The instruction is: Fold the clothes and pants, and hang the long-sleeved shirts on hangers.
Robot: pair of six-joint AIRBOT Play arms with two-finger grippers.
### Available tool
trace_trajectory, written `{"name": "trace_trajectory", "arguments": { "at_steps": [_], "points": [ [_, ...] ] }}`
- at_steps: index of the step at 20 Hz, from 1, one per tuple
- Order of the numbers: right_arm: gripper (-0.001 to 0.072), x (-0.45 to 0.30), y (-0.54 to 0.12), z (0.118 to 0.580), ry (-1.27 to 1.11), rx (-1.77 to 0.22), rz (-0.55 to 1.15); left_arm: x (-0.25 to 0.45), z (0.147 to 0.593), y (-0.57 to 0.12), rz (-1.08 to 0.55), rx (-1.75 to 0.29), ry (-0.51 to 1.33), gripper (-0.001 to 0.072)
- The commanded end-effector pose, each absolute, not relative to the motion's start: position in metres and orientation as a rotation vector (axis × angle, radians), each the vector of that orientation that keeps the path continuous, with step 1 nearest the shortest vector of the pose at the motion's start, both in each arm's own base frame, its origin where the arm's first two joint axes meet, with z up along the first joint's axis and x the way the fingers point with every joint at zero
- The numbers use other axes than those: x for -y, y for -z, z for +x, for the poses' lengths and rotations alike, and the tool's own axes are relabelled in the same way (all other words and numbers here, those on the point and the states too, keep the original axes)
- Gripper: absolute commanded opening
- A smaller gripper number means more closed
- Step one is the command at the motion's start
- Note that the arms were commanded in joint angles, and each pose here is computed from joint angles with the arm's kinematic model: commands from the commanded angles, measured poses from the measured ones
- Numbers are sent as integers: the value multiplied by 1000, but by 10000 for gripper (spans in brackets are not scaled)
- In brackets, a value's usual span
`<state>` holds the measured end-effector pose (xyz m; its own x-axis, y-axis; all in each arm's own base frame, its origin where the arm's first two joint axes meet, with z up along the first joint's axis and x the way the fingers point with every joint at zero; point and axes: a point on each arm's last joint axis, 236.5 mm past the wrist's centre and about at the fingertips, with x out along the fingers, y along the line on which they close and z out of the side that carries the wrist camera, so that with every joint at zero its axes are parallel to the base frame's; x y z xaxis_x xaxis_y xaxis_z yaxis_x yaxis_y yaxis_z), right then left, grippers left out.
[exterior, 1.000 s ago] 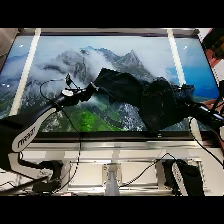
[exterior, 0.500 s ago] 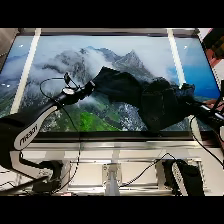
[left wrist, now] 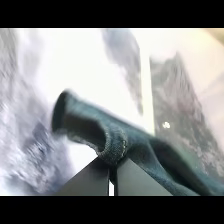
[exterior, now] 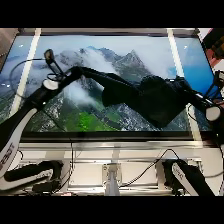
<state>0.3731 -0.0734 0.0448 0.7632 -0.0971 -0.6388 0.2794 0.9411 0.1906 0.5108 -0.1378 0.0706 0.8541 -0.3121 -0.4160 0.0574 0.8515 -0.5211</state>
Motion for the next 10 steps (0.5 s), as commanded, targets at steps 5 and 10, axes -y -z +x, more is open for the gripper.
{"name": "trace_trajectory", "arguments": {
  "at_steps": [5, 10],
  "points": [
    [51, 92, -68, 443, 264, -534, 479, 37, 453, -127, -281, -438, 131, 14],
    [481, 97, -83, 448, 261, -517, 414, 17, 404, -117, -312, -573, 150, 16]
  ]
}}
